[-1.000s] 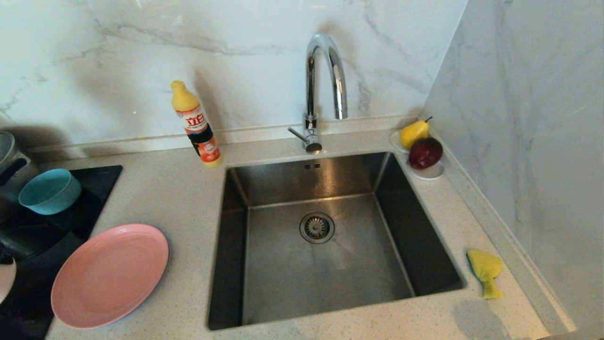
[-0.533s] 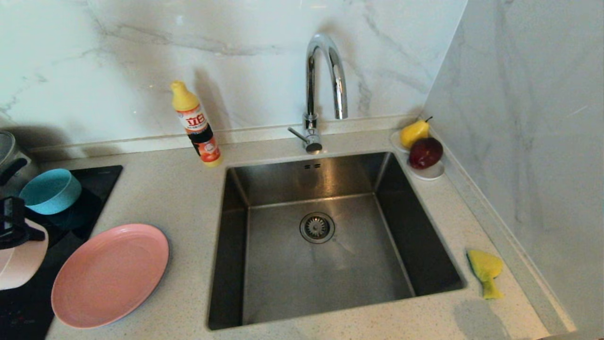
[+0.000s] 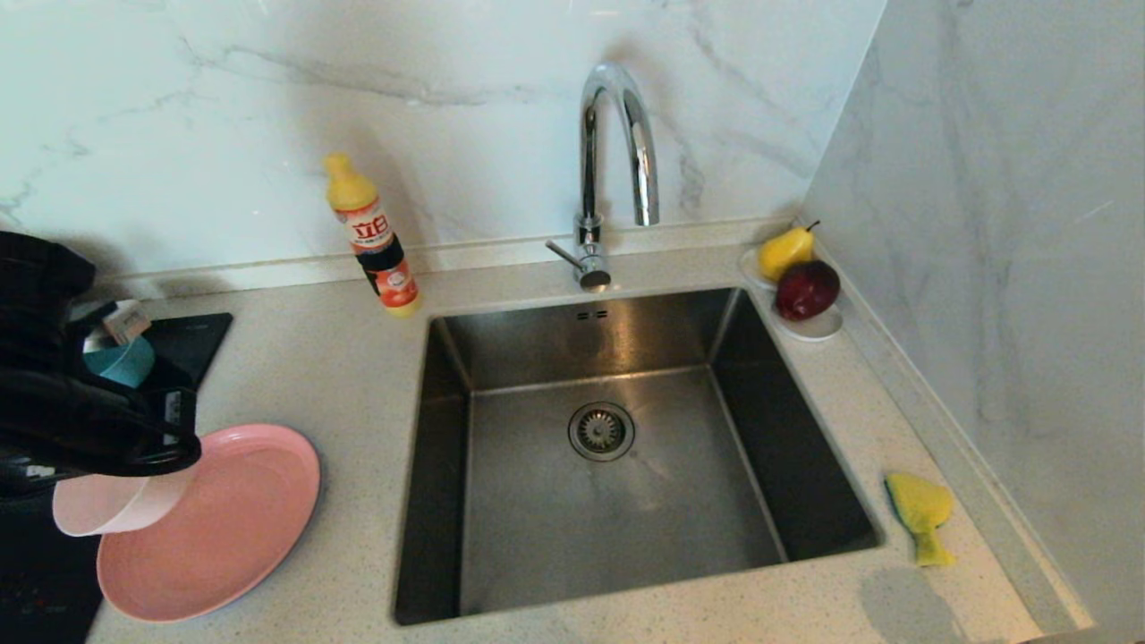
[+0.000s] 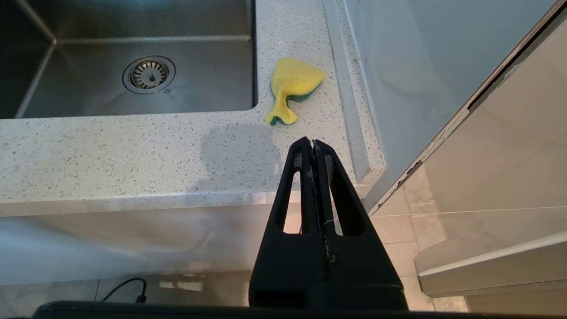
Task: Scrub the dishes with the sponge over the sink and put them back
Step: Place the bowl on the plate
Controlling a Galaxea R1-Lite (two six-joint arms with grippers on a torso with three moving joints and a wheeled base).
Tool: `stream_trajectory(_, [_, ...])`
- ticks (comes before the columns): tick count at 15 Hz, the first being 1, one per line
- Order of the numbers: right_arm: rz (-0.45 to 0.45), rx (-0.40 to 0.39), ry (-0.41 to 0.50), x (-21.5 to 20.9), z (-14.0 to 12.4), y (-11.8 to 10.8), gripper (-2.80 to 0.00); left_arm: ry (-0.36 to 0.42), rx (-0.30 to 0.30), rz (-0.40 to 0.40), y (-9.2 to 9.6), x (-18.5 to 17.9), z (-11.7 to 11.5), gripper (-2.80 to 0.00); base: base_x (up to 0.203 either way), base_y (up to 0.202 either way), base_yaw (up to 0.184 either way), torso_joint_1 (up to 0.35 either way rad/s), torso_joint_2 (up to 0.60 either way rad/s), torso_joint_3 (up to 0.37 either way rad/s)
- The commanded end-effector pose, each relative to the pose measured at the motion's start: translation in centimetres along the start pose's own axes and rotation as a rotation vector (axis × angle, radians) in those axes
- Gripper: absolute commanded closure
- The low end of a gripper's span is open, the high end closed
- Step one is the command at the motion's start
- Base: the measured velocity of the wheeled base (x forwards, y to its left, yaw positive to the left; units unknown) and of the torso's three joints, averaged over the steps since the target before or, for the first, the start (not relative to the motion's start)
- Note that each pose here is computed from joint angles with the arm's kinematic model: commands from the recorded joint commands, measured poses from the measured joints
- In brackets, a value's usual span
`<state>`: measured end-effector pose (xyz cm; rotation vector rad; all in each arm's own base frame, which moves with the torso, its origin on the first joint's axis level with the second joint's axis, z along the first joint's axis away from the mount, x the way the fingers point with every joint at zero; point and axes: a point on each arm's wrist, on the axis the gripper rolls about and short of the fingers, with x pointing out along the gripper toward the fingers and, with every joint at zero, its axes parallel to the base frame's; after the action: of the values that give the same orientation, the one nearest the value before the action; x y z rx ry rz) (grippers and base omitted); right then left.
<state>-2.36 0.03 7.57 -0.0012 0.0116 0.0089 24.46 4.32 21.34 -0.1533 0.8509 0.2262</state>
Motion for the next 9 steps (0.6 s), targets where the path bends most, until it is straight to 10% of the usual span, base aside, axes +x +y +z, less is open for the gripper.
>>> stream_trajectory(1, [0.0,0.0,0.002,0.0,0.0,0.0,0.0,0.069,0.018,0.002,-0.6,2.5,-1.0,0.0,0.0,0.0,0.0,0.0,0.0,0.0])
stream_trajectory(9, [0.0,0.0,0.001,0.0,0.0,0.0,0.0,0.07,0.018,0.001,-1.6,4.0,-1.6,0.0,0.0,0.0,0.0,0.0,0.0,0.0])
